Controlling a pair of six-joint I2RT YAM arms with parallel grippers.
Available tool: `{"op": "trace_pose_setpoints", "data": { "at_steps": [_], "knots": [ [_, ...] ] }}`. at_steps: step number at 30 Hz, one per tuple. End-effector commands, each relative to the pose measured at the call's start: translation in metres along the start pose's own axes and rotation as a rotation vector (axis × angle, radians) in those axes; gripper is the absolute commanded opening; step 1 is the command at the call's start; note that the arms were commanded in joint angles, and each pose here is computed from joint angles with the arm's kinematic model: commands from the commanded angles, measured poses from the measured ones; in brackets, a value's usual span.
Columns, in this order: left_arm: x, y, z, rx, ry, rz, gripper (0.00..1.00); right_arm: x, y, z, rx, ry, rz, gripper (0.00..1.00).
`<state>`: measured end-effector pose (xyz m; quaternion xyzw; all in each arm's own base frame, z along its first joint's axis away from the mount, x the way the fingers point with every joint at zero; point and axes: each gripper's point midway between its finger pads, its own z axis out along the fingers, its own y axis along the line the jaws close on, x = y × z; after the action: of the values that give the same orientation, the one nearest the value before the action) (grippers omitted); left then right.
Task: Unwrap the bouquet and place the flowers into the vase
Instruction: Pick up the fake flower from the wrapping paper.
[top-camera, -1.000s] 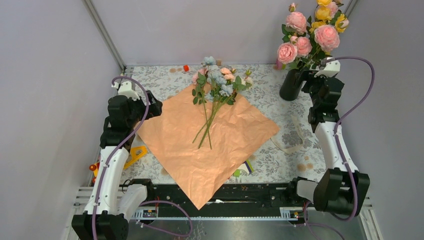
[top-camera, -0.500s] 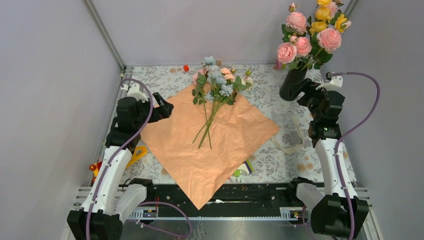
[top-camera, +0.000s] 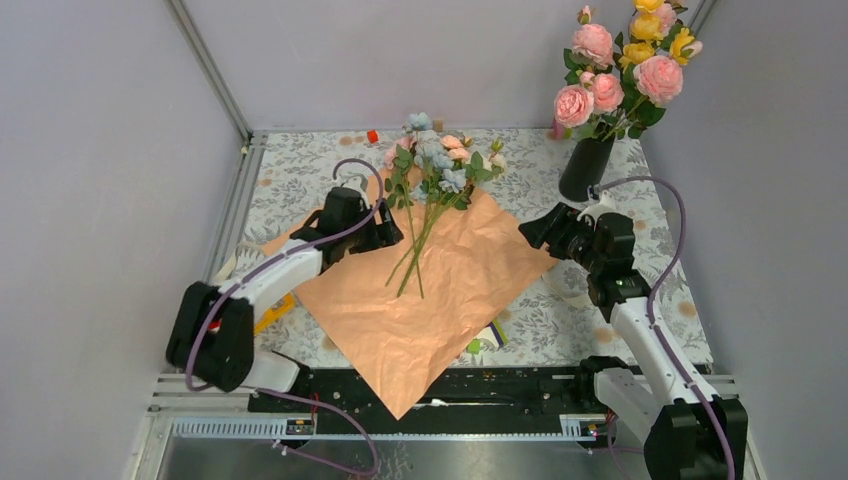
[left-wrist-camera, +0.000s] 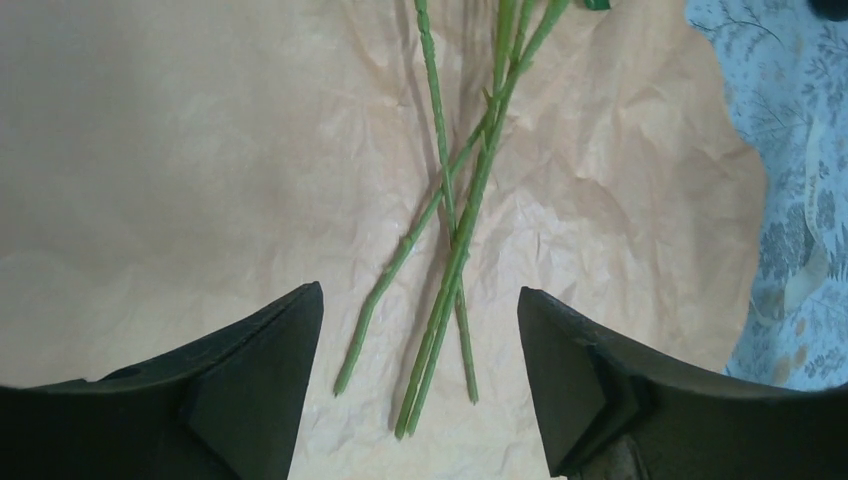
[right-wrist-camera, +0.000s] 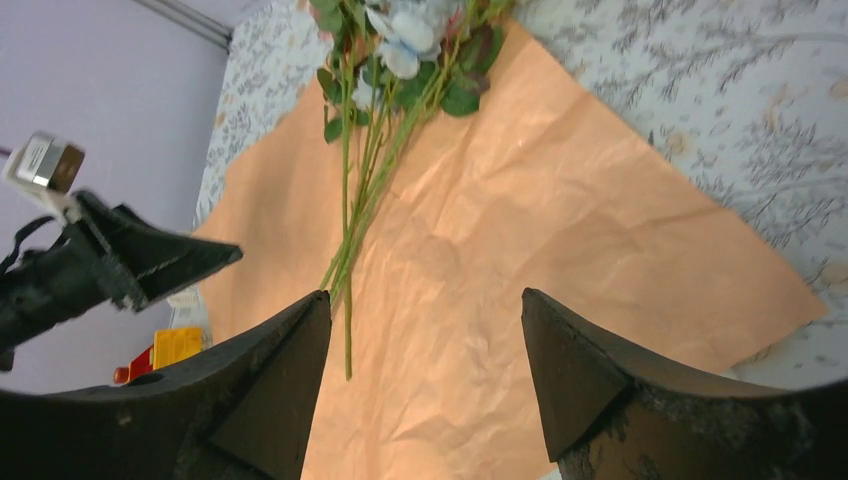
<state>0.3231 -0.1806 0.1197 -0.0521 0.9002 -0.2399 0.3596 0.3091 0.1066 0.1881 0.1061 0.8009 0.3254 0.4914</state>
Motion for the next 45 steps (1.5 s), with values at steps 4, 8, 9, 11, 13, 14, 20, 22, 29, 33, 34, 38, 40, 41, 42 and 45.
{"op": "trace_pose_setpoints", "data": {
  "at_steps": [4, 8, 9, 11, 13, 14, 20, 22, 29, 33, 34, 38, 40, 41, 42, 45],
  "knots": [
    [-0.04, -0.033, 0.059, 0.062, -0.048, -0.118, 0.66, 0.017, 0.01, 0.003, -0.041, 0.048, 0.028, 0.75],
    [-0.038, -0.038, 0.086, 0.081, -0.022, -0.159, 0.6, 0.013, 0.011, 0.006, -0.034, 0.054, 0.007, 0.74],
    [-0.036, -0.038, 0.092, 0.078, -0.012, -0.164, 0.59, 0.012, 0.011, 0.006, -0.034, 0.053, 0.004, 0.74],
    [-0.025, -0.033, 0.109, 0.05, 0.02, -0.169, 0.54, 0.012, 0.012, 0.008, -0.038, 0.062, 0.004, 0.74],
    [-0.023, -0.033, 0.114, 0.049, 0.022, -0.166, 0.5, 0.013, 0.012, 0.009, -0.041, 0.07, 0.005, 0.74],
    [-0.021, -0.033, 0.116, 0.046, 0.027, -0.164, 0.47, 0.014, 0.011, 0.01, -0.039, 0.075, 0.006, 0.74],
    [-0.014, -0.025, 0.129, 0.007, 0.049, -0.16, 0.34, 0.019, 0.01, 0.011, -0.04, 0.097, 0.015, 0.73],
    [-0.013, -0.023, 0.132, -0.005, 0.052, -0.159, 0.34, 0.019, 0.01, 0.011, -0.039, 0.097, 0.014, 0.73],
    [-0.006, -0.016, 0.137, -0.031, 0.07, -0.164, 0.31, 0.02, 0.01, 0.011, -0.038, 0.103, 0.019, 0.73],
    [-0.005, -0.015, 0.138, -0.032, 0.072, -0.165, 0.27, 0.021, 0.009, 0.011, -0.036, 0.105, 0.018, 0.72],
    [-0.004, -0.015, 0.139, -0.034, 0.074, -0.166, 0.26, 0.021, 0.009, 0.011, -0.036, 0.106, 0.019, 0.72],
    [-0.002, -0.015, 0.14, -0.032, 0.082, -0.17, 0.18, 0.021, 0.009, 0.01, -0.034, 0.108, 0.021, 0.72],
    [-0.003, -0.014, 0.139, -0.036, 0.074, -0.17, 0.14, 0.021, 0.01, 0.009, -0.033, 0.104, 0.018, 0.72],
    [-0.005, -0.014, 0.138, -0.039, 0.069, -0.169, 0.13, 0.021, 0.009, 0.009, -0.032, 0.104, 0.019, 0.72],
    [-0.005, -0.013, 0.137, -0.044, 0.064, -0.166, 0.1, 0.021, 0.009, 0.009, -0.032, 0.104, 0.019, 0.72],
    [-0.008, -0.011, 0.133, -0.057, 0.05, -0.159, 0.02, 0.021, 0.009, 0.008, -0.031, 0.103, 0.022, 0.72]
  ]
}}
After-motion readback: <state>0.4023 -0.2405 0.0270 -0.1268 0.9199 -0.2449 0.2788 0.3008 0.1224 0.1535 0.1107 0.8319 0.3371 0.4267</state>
